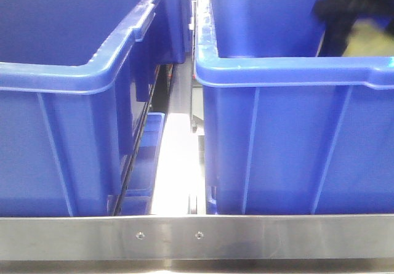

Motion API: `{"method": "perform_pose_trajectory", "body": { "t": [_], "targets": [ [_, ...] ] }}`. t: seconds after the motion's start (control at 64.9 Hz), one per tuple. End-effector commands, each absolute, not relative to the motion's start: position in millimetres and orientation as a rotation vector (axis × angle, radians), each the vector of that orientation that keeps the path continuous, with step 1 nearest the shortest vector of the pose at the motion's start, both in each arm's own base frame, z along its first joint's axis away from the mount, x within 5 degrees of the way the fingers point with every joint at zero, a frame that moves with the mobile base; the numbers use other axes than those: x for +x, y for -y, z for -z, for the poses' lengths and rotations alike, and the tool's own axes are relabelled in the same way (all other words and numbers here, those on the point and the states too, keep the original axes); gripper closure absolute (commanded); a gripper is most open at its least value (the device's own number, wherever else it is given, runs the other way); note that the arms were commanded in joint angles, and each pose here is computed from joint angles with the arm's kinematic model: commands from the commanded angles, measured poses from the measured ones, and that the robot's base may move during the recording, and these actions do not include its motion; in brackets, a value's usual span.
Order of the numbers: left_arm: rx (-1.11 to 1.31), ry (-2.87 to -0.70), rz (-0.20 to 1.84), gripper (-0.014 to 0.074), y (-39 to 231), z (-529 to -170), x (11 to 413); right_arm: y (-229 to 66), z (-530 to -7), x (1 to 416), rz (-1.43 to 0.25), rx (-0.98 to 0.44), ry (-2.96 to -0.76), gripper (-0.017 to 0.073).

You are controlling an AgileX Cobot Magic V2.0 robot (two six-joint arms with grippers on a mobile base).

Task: Place yellow foam block on left shelf second layer
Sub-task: 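Open the right gripper to release the cube inside the bin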

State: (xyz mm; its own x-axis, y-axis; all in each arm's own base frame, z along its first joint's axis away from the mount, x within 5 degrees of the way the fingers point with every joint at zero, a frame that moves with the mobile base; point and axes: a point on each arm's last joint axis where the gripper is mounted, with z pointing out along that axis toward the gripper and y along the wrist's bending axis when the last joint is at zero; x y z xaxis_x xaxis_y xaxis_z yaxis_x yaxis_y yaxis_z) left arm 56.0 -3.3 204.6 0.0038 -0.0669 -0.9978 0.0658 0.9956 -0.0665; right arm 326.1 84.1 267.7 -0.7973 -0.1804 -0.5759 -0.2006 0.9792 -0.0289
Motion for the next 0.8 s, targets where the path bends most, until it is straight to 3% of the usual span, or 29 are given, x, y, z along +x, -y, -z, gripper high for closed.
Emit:
{"method": "perform_pose_trajectory", "body": {
  "t": [0.0, 0.308, 0.401, 0.54, 0.786],
  "targets": [
    [0.004, -1.51, 0.128, 0.0457, 5, -203, 57, -87, -284, 335, -0.057, -0.276, -2.403, 0.0233],
    [0.004, -1.51, 0.128, 0.0457, 5, -203, 57, -89, -263, 344, -0.047, -0.285, -2.459, 0.0218],
    [0.004, -1.51, 0.128, 0.0457, 5, -203, 57, -89, -263, 344, -0.046, -0.286, -2.462, 0.0132],
    [0.004, -1.51, 0.128, 0.0457, 5, -203, 57, -89, -263, 343, -0.041, -0.298, -2.46, -0.0078],
    [0.004, -1.51, 0.128, 0.0457, 5, -203, 57, -87, -280, 336, -0.049, -0.292, -2.413, -0.0055]
  ]
}}
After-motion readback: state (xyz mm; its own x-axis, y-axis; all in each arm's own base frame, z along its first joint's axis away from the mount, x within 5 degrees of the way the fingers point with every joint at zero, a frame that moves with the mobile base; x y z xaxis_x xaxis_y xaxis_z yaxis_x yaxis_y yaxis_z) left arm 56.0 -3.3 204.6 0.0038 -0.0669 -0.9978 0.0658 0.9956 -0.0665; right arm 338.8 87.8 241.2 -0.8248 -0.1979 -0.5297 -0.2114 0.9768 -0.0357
